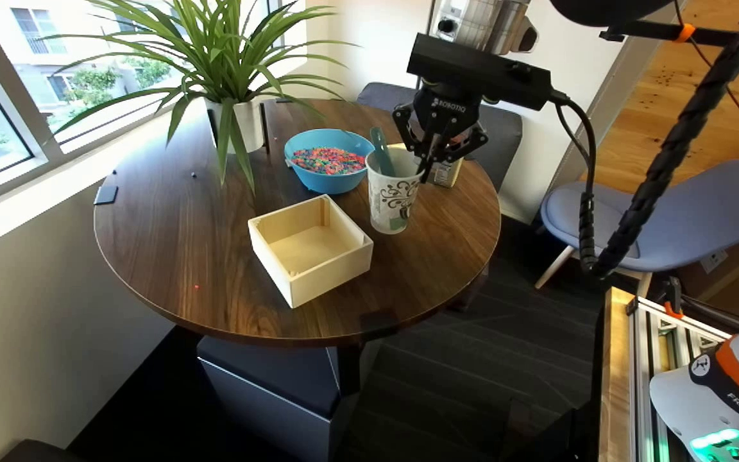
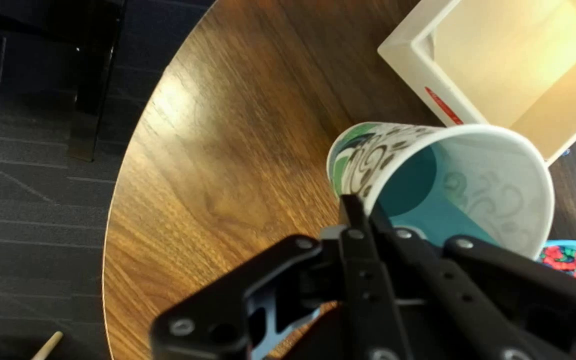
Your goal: Move the cup to the right
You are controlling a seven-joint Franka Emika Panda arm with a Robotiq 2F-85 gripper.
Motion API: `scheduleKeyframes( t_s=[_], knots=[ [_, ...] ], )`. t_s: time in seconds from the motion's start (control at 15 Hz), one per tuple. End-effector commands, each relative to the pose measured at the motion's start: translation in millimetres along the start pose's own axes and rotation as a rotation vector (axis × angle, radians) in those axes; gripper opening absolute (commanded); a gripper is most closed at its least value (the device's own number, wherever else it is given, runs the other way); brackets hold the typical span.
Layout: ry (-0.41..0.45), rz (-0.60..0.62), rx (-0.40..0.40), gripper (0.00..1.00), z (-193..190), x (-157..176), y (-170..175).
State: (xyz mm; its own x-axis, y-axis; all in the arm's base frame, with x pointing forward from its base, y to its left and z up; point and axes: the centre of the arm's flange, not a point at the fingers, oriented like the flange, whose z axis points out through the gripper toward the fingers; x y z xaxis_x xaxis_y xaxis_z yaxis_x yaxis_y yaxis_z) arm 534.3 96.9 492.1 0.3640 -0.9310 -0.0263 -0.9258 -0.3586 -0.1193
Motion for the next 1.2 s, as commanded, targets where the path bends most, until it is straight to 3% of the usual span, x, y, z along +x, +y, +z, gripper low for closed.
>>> scheduleKeyframes(
  t_s=[0.0,0.27,0.33,0.47,0.67,1.0,1.13],
  knots=[
    [-0.057,0.046,-0.003,0.01,24,1,13],
    [-0.077,0.1,-0.037,0.01,39,3,23],
    [-0.078,0.107,-0.043,0.28,40,4,25],
    [-0.077,0.104,-0.041,0.34,35,4,28],
    [-0.05,0.037,-0.021,0.58,14,-8,41],
    [0.042,-0.017,0.074,0.95,-40,-34,93],
    [0.078,-0.044,0.109,1.0,-56,-38,114]
  ],
)
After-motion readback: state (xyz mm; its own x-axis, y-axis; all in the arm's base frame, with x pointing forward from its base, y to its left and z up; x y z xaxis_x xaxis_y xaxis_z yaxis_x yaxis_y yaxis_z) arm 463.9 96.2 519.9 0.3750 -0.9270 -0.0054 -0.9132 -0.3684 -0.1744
